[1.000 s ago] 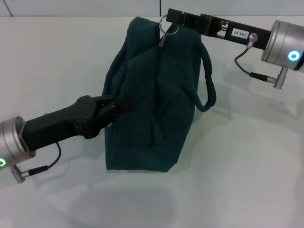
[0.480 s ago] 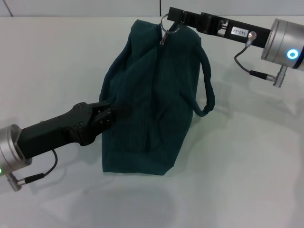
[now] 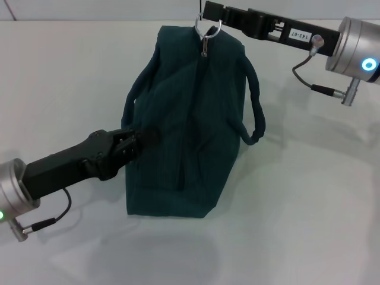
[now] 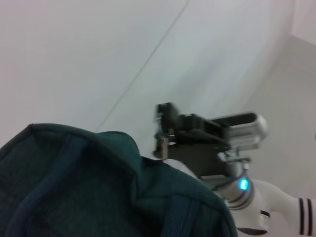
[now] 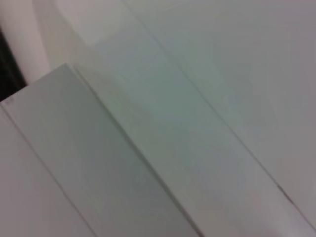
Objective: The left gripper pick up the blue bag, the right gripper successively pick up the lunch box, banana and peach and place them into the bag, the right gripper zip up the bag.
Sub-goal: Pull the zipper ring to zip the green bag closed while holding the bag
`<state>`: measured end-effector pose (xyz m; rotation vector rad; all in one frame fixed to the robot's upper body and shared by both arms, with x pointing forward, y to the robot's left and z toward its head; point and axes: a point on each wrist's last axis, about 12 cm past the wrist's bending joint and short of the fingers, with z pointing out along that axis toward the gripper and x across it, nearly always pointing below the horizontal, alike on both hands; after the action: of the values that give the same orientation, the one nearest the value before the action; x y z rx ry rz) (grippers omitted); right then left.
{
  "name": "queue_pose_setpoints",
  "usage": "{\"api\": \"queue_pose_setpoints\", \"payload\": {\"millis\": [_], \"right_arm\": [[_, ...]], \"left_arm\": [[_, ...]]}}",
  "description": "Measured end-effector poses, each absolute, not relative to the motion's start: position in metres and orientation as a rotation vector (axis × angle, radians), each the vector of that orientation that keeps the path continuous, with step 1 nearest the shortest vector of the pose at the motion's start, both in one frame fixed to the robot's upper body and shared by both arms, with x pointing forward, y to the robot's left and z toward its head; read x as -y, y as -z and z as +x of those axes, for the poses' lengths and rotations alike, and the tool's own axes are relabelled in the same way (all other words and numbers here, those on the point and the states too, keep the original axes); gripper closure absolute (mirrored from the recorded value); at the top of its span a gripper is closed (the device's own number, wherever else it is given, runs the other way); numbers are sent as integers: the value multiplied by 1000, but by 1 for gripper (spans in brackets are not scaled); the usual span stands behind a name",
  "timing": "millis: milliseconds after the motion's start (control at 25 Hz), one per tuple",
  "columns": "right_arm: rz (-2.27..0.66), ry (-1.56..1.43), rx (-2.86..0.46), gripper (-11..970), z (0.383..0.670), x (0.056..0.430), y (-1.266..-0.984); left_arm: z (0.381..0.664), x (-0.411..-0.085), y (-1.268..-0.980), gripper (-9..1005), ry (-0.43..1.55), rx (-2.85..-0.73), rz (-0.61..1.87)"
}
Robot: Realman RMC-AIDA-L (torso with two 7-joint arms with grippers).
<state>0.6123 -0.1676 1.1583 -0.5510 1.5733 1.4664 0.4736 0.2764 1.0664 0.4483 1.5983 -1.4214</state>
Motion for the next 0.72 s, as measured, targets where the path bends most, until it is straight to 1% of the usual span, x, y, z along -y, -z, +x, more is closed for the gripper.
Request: {"api": "queue_pose_setpoints", "payload": {"millis": [360,720], "right_arm": [[-548,-1490,-1566,928,610,167,-1158],[-509,-1422,-1601,927,614,173,-1151]], "left_arm": [[477,-273,-1063,945,1417,-1613,404],[468,-272,-1064,943,1459,-1590,473]]}}
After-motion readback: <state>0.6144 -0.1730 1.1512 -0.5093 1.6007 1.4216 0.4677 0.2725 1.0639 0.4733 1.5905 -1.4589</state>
